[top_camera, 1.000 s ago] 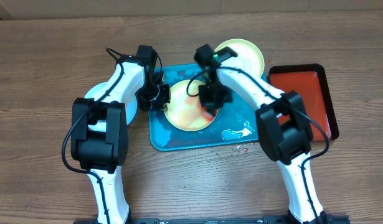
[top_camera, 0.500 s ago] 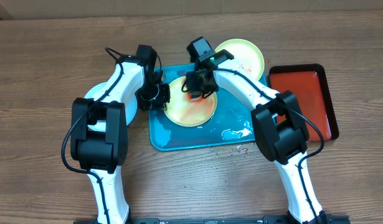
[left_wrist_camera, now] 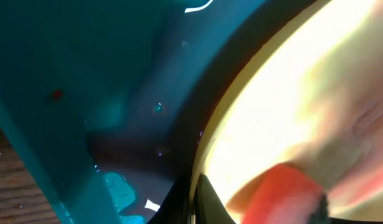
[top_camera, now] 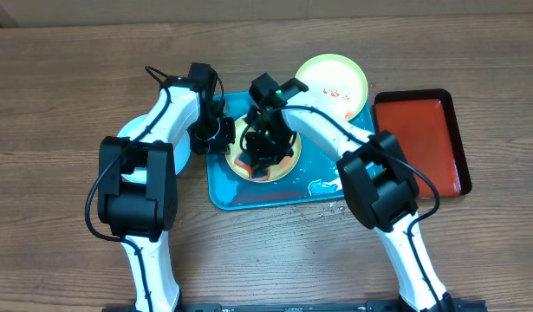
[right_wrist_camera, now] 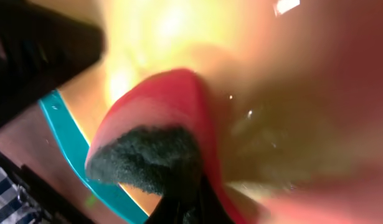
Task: Clean dirty plates on tray and stack at the side
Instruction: 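Lift the sponge off the plate and raise the right gripper aside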
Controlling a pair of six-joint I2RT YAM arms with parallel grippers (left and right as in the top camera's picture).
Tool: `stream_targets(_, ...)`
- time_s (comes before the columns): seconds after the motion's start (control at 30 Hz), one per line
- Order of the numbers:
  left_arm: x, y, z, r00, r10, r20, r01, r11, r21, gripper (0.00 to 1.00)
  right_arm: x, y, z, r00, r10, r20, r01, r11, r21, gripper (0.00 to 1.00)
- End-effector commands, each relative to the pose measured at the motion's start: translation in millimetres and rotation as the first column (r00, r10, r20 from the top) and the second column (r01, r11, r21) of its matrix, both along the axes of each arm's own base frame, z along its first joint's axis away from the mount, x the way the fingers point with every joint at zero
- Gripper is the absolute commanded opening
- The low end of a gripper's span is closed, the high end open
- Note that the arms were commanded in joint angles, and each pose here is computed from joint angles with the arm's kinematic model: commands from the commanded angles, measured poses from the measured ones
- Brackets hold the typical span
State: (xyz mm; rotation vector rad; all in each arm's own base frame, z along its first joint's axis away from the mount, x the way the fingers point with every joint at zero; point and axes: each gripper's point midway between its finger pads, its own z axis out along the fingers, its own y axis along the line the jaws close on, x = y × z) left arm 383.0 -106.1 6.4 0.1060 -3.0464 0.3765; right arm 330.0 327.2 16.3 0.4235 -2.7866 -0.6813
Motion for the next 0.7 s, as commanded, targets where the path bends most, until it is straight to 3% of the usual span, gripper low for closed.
stream_targets(0.0,-4.8,2.5,-12.8,0.999,-0.03,-0.018,0.03,0.999,0.029,0.04,19.0,-16.7,53.0,0.992,-0.012,0.127,0.009,1.0,0.029,0.04)
stream_targets(0.23,-3.6,13.3,-14.9,0.999,-0.032,-0.011,0.033,0.995,0.093,0.04,36.2,-54.2,146.4,0.938,-0.103,0.332,0.093,0.995,0.047,0.04)
stream_targets(0.43,3.6,25.5,-6.7,0.999,-0.036,0.028,0.031,0.986,0.167,0.04,34.9,-111.2,210.5,0.852,-0.199,0.484,0.236,0.972,-0.015,0.04)
stream_targets(0.67,14.5,35.4,40.4,0.987,-0.039,0.157,-0.003,0.965,0.261,0.04,34.8,-168.2,227.2,0.796,-0.269,0.543,0.388,0.914,-0.116,0.04)
